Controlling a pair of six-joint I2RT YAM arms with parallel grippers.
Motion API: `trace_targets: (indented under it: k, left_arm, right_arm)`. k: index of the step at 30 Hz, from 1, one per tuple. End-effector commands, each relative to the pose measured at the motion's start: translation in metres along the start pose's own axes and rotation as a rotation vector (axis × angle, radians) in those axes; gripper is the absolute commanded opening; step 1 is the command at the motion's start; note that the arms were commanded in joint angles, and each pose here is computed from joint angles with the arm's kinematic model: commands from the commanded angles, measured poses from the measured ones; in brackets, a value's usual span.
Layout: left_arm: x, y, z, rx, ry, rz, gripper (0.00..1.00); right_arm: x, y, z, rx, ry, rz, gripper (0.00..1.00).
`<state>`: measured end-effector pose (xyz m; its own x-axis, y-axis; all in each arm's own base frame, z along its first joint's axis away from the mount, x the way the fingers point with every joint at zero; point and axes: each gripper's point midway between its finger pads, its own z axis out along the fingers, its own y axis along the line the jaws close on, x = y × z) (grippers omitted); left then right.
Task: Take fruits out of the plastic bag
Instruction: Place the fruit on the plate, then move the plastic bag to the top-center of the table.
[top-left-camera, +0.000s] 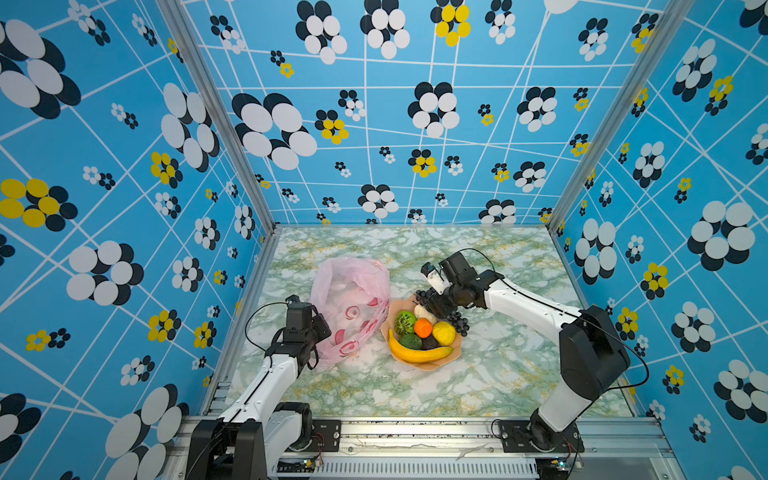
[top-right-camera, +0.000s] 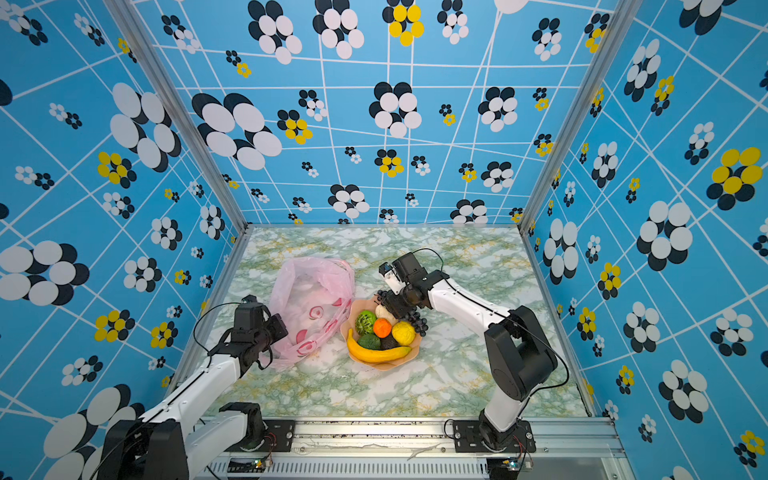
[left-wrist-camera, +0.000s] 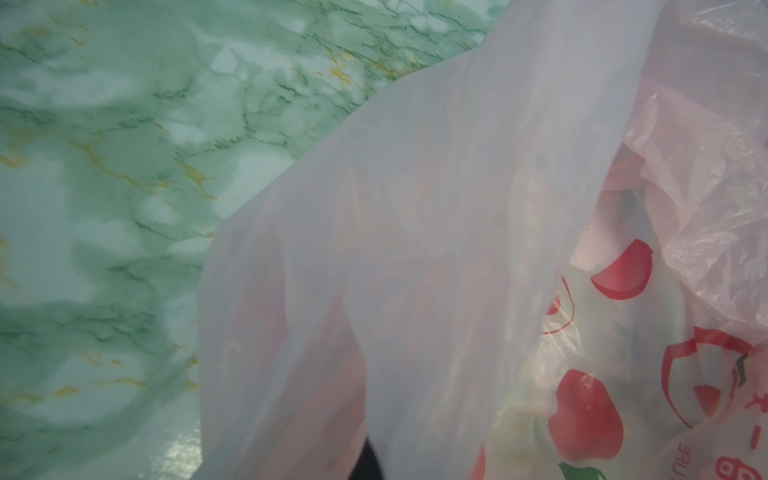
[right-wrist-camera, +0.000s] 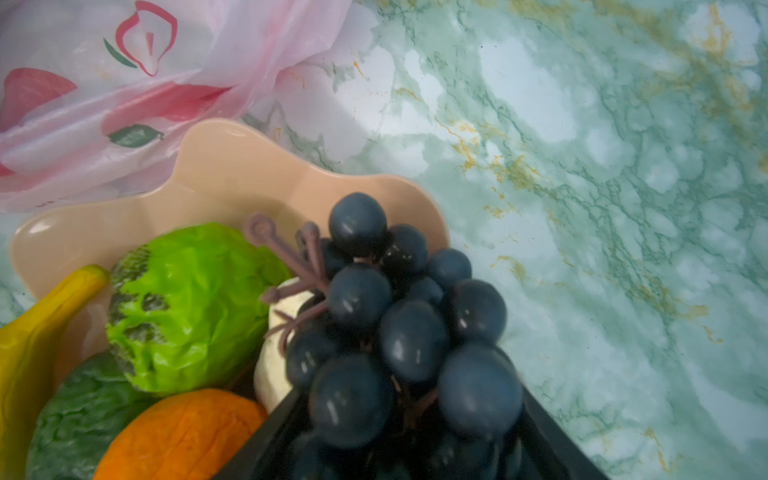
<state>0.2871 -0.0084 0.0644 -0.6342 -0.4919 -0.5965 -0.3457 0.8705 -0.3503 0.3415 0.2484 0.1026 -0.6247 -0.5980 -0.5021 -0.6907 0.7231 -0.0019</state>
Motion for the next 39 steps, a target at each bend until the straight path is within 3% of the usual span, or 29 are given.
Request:
trace_targets:
  k: [1,9,20,26,34,39]
  left_arm:
    - [-0.003,0.0,0.0,0.002,-0.003,-0.01,0.0]
    - [-0.003,0.0,0.0,0.002,-0.002,-0.01,0.0]
    - [-0.003,-0.001,0.0,0.003,-0.003,-0.009,0.0]
    - [-0.003,-0.001,0.001,0.004,0.0,-0.008,0.0]
    - [-0.003,-0.001,0.001,0.005,0.002,-0.008,0.0]
    - [-0.002,-0.002,0.002,0.01,0.007,-0.004,0.0]
  right_arm:
    - [-0.006,0.0,0.002,-0.012,-0.006,0.005,0.76]
    - [-0.006,0.008,-0.01,-0.053,-0.022,0.014,0.89]
    - [-0.006,-0.002,-0.025,0.013,-0.05,0.074,0.85]
    - [0.007,-0.003,-0.021,0.025,0.0,0.08,0.86]
    - [0.013,0.006,-0.016,-0.029,0.011,0.098,0.63]
    - [0.016,0.008,-0.01,-0.041,0.022,0.107,0.61]
